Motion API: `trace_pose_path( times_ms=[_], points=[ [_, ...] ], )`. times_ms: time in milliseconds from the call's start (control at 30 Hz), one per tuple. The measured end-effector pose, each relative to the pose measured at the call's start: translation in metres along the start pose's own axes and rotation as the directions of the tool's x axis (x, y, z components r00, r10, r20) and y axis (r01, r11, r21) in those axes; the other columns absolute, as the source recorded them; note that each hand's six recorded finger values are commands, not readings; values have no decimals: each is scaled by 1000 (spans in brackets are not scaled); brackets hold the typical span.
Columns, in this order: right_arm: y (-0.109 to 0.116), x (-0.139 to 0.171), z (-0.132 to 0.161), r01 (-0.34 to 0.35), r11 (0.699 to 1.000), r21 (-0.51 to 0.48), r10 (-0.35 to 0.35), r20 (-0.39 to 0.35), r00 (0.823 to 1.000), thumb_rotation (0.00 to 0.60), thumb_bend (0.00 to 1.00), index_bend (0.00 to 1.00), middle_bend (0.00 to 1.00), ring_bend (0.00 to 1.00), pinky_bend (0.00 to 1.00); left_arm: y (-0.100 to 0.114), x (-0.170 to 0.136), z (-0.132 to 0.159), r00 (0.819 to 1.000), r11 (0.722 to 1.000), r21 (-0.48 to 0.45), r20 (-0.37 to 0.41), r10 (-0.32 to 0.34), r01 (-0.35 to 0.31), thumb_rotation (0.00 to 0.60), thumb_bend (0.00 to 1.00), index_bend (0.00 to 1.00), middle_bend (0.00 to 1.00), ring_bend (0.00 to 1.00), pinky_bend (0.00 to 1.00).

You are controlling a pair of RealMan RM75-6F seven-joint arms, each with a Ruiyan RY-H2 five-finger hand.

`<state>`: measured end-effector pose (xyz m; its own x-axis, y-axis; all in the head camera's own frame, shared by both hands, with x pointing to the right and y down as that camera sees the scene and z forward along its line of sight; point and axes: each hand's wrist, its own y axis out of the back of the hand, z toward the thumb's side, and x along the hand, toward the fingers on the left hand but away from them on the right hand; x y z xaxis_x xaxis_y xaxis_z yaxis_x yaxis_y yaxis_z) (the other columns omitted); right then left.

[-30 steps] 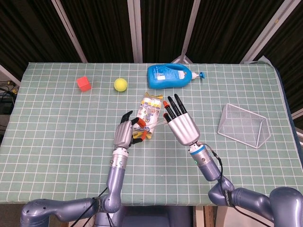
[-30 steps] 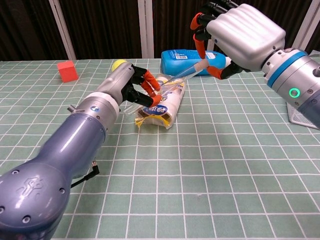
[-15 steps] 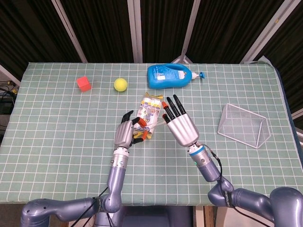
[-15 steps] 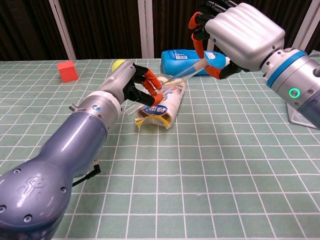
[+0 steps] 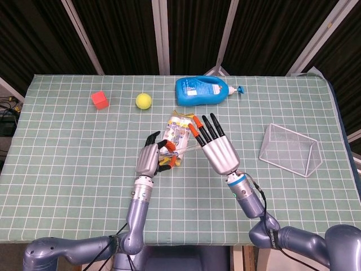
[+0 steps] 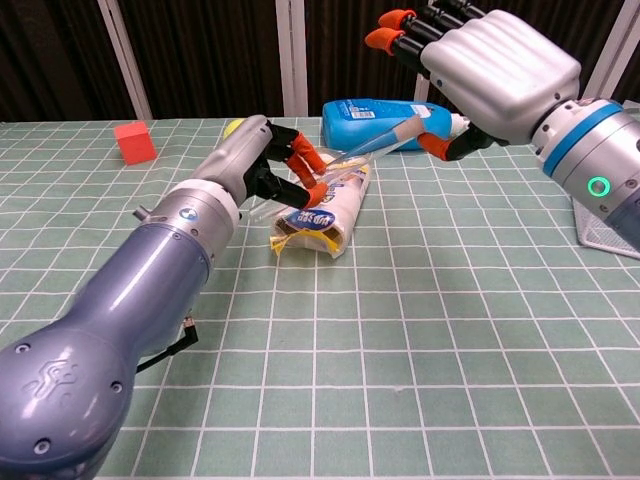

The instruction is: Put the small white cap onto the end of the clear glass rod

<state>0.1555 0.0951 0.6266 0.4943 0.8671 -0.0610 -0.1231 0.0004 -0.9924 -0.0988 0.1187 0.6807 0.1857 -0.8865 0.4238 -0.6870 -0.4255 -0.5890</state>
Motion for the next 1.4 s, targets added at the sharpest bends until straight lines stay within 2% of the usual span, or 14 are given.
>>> trace_pose_path(
  times_ms=[533,700,967,1200,1400],
  points=[
    [6,15,-24,-17,1000,5,16,67,998,600,391,62,29,0,0,16,-24,-3,997,999,38,72,-28,25,600,626,568,493,80,0],
    [13,17,-32,-11,1000,2,10,85,996,600,391,62,29,0,0,21,-38,-18,996,995,90,76,-52,45,600,626,568,494,80,0],
    [20,22,-38,-8,1000,0,8,100,995,600,391,62,29,0,0,23,-59,-51,995,985,146,38,-97,91,600,626,569,494,80,0],
    [24,26,-38,-12,1000,-2,12,106,994,600,391,62,29,0,0,19,-67,-69,990,972,198,30,-135,127,600,625,568,494,80,0],
    [27,27,-36,-13,1000,-4,14,104,994,600,391,62,29,0,0,21,-67,-87,990,958,254,4,-140,134,600,625,559,488,80,0]
  ],
)
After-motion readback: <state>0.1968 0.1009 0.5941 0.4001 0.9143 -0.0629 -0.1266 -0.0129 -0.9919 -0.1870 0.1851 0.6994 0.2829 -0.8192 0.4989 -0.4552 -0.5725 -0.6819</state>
